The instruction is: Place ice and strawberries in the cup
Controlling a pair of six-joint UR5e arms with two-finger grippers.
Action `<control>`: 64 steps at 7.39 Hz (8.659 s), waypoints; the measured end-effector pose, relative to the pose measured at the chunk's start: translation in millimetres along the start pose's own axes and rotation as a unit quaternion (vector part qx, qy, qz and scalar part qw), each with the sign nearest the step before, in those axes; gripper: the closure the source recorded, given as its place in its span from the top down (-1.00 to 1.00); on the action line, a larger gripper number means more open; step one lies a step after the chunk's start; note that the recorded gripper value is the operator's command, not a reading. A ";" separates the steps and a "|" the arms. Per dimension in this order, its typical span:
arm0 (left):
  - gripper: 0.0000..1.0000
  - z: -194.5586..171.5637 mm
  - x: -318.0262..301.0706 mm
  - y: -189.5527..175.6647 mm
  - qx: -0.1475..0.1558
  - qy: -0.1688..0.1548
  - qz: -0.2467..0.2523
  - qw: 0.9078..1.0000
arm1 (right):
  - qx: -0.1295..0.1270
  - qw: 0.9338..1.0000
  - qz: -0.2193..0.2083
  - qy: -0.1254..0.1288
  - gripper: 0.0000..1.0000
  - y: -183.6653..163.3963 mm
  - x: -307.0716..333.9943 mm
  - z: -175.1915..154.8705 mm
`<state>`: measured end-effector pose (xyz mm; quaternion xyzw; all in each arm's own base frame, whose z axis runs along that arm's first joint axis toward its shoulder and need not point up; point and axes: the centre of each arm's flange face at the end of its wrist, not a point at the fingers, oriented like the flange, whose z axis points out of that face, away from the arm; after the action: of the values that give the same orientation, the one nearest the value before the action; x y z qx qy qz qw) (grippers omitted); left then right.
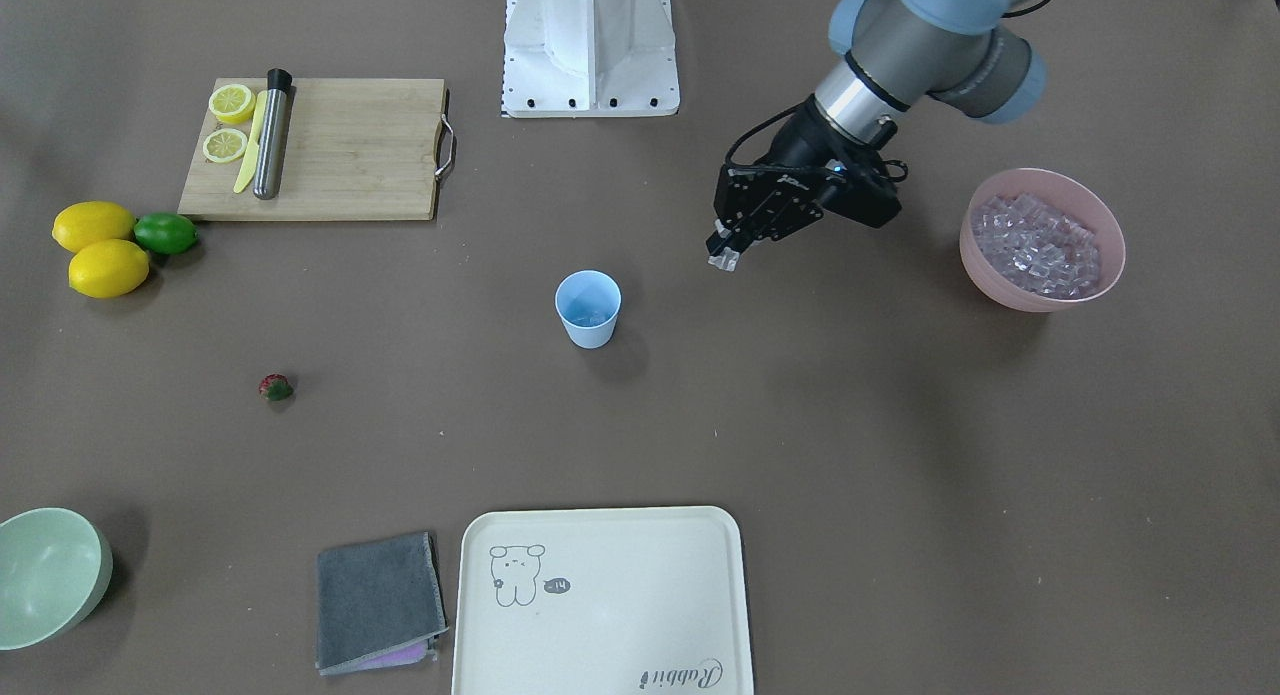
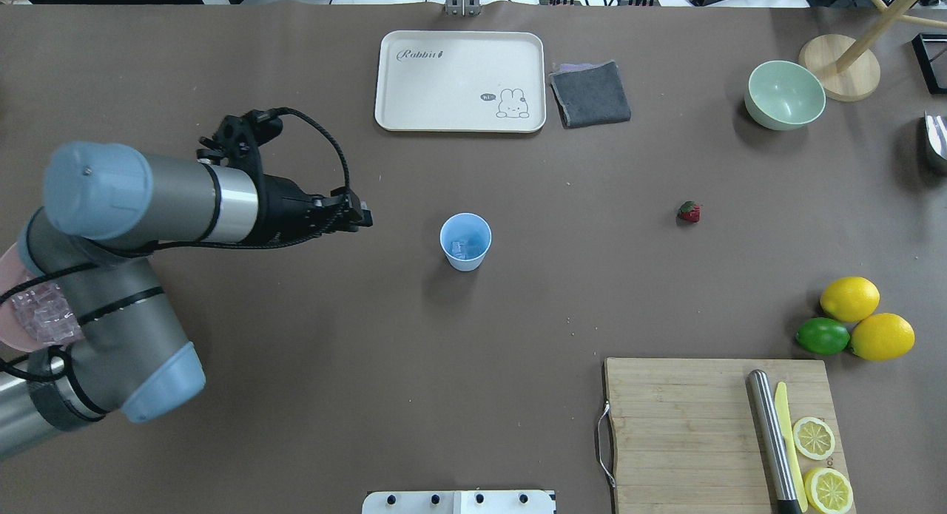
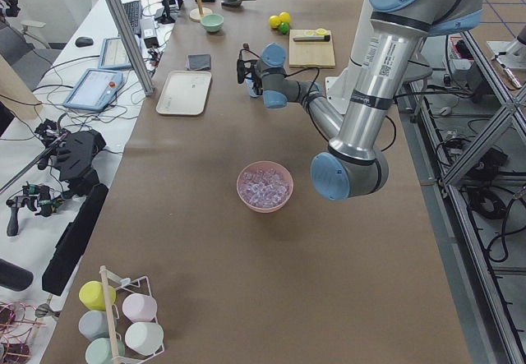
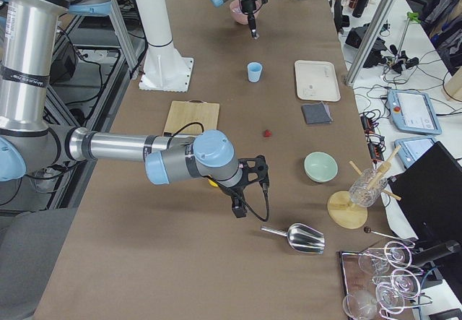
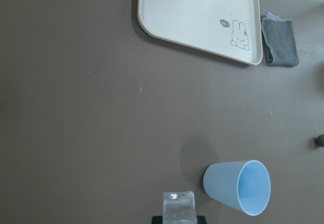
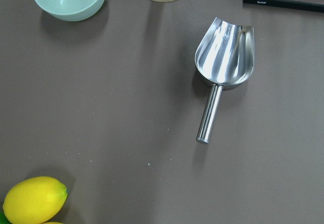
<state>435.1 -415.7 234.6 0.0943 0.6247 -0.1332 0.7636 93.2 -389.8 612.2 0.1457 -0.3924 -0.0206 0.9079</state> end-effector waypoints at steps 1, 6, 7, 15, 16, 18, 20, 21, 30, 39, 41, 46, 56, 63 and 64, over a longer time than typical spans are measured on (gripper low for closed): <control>-1.00 18.5 25.5 20.1 0.017 -0.005 -0.013 1.000 | 0.000 1.000 0.000 0.000 1.00 -0.1 0.1 0.1; -1.00 83.4 75.2 51.7 0.093 -0.016 -0.059 0.994 | 0.000 1.000 0.000 0.000 1.00 -0.5 -0.2 -0.2; 0.09 89.5 78.3 55.1 0.100 -0.016 -0.062 0.993 | 0.001 1.000 -0.001 0.001 1.00 -0.9 -0.4 -0.5; 1.00 39.0 61.7 48.8 0.055 -0.054 0.035 0.996 | 0.003 1.000 -0.006 0.008 1.00 -4.4 -0.3 -1.6; 1.00 5.9 52.9 32.2 0.031 -0.094 0.065 0.993 | 0.002 1.000 -0.006 0.012 1.00 -4.2 0.4 -1.3; 1.00 -61.9 24.4 -7.3 -0.012 -0.179 0.138 0.974 | 0.004 1.000 -0.009 0.014 1.00 -4.0 0.5 -1.3; 1.00 -136.5 -39.5 -62.2 -0.057 -0.244 0.224 0.942 | 0.007 1.000 -0.009 0.014 1.00 -4.0 0.3 -1.5; 0.99 -175.3 -84.7 -94.4 -0.078 -0.265 0.262 0.925 | 0.007 1.000 -0.009 0.014 1.00 -4.0 0.2 -1.5; 0.99 -388.6 -444.1 -181.3 -0.179 -0.173 0.278 0.928 | -0.004 0.999 0.033 0.010 1.00 -86.6 -96.3 36.5; 0.99 -414.3 -508.1 -132.3 -0.152 -0.175 0.325 0.917 | -0.055 0.997 0.045 0.035 1.00 -171.4 -424.9 231.2; 0.99 -414.4 -507.9 -132.3 -0.152 -0.175 0.326 0.917 | -0.053 0.997 0.044 0.033 0.96 -166.3 -416.0 251.2; 0.99 -414.4 -505.9 -133.8 -0.151 -0.174 0.328 0.916 | -0.055 0.996 0.052 0.054 0.45 -144.5 -413.5 272.0; 0.99 -414.5 -503.6 -135.1 -0.150 -0.174 0.330 0.916 | -0.026 0.997 0.066 0.014 -1.00 -170.9 -497.1 217.9; 0.99 -414.5 -501.7 -136.2 -0.149 -0.174 0.333 0.915 | 0.012 0.993 0.088 -0.073 -1.00 -144.1 -728.8 156.2; 0.99 -414.5 -501.9 -136.1 -0.149 -0.174 0.333 0.915 | 0.018 0.993 0.093 -0.064 -0.95 -137.9 -745.7 158.1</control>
<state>-86.1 -372.8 645.5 0.1574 0.4272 0.2087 0.8656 -525.2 -447.8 149.3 0.1228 -0.4619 0.0620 0.8762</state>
